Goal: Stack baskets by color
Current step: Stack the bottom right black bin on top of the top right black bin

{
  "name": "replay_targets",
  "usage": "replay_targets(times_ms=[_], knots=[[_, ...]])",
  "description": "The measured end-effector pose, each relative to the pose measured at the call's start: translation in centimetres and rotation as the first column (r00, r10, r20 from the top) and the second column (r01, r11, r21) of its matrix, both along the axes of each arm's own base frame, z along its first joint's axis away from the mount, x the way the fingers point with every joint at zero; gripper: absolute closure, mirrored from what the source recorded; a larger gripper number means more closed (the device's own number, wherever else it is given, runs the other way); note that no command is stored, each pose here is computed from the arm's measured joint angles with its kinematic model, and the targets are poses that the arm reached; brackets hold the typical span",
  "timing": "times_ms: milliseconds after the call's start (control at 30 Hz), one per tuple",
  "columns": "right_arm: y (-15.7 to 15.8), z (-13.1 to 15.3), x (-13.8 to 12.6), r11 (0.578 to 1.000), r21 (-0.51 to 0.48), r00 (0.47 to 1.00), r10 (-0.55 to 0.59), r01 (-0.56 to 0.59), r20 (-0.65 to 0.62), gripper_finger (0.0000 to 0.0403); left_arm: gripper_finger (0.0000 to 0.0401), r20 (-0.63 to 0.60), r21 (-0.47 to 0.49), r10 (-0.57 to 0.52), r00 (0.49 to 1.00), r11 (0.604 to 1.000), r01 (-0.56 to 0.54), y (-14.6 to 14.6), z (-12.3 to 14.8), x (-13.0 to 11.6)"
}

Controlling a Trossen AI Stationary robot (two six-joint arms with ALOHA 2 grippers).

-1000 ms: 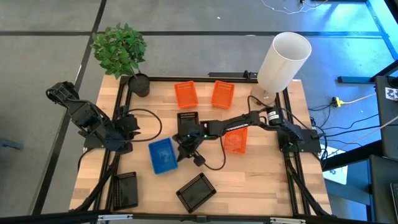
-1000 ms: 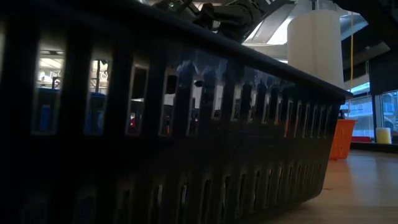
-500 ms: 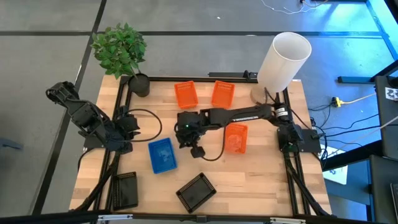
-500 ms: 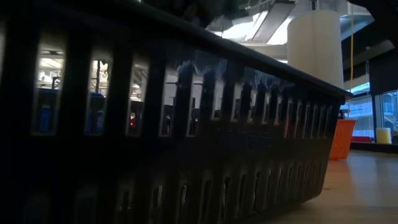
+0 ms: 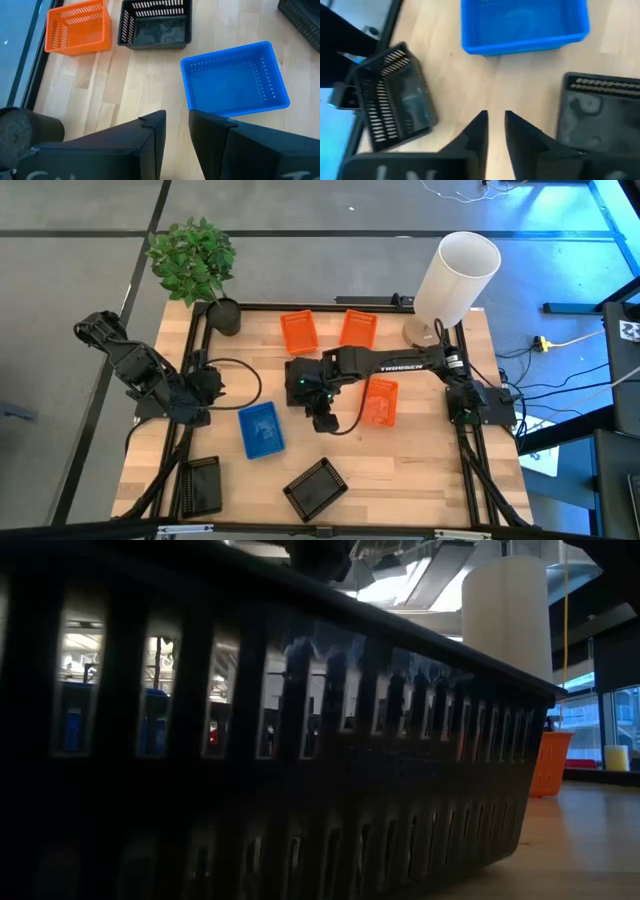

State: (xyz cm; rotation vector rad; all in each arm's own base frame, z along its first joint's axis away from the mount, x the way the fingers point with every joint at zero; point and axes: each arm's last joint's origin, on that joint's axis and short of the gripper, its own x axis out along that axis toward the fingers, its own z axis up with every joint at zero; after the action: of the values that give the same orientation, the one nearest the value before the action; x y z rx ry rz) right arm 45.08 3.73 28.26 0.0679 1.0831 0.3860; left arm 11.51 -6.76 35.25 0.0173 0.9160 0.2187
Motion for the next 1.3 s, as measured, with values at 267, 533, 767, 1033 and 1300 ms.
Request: replay_targets(times_ms=[267, 533, 767, 1033, 1300], knots=[[2.4, 0.0, -0.5, 0.992, 0.049, 0.993, 0.118, -0.117, -0.009, 0.0284, 0.0325, -0.004, -0.004, -0.003, 1.000, 1.000, 0.003, 0.0, 0.0, 0.0], [6.9, -1.2, -1.1, 0.941, -0.065, 0.940, 0.336, -0.333, 0.052, 0.0281, 0.0325, -0.016, -0.022, -0.014, 1.000, 1.000, 0.013, -0.1, 0.0, 0.0], [8.2, -4.7, -0.6, 0.943, -0.085, 0.938, 0.329, -0.321, 0.111, 0.0281, 0.0325, -0.017, -0.022, -0.014, 1.000, 1.000, 0.014, -0.1, 0.0, 0.0], [8.8, -8.2, -1.2, 0.930, -0.019, 0.923, 0.367, -0.367, 0.116, 0.0281, 0.0325, -0.017, -0.022, -0.014, 1.000, 1.000, 0.014, -0.1, 0.0, 0.0], [9.9, -10.5, -2.1, 0.918, -0.021, 0.910, 0.395, -0.395, 0.124, 0.0281, 0.0325, -0.017, -0.022, -0.013, 1.000, 1.000, 0.013, -0.1, 0.0, 0.0]])
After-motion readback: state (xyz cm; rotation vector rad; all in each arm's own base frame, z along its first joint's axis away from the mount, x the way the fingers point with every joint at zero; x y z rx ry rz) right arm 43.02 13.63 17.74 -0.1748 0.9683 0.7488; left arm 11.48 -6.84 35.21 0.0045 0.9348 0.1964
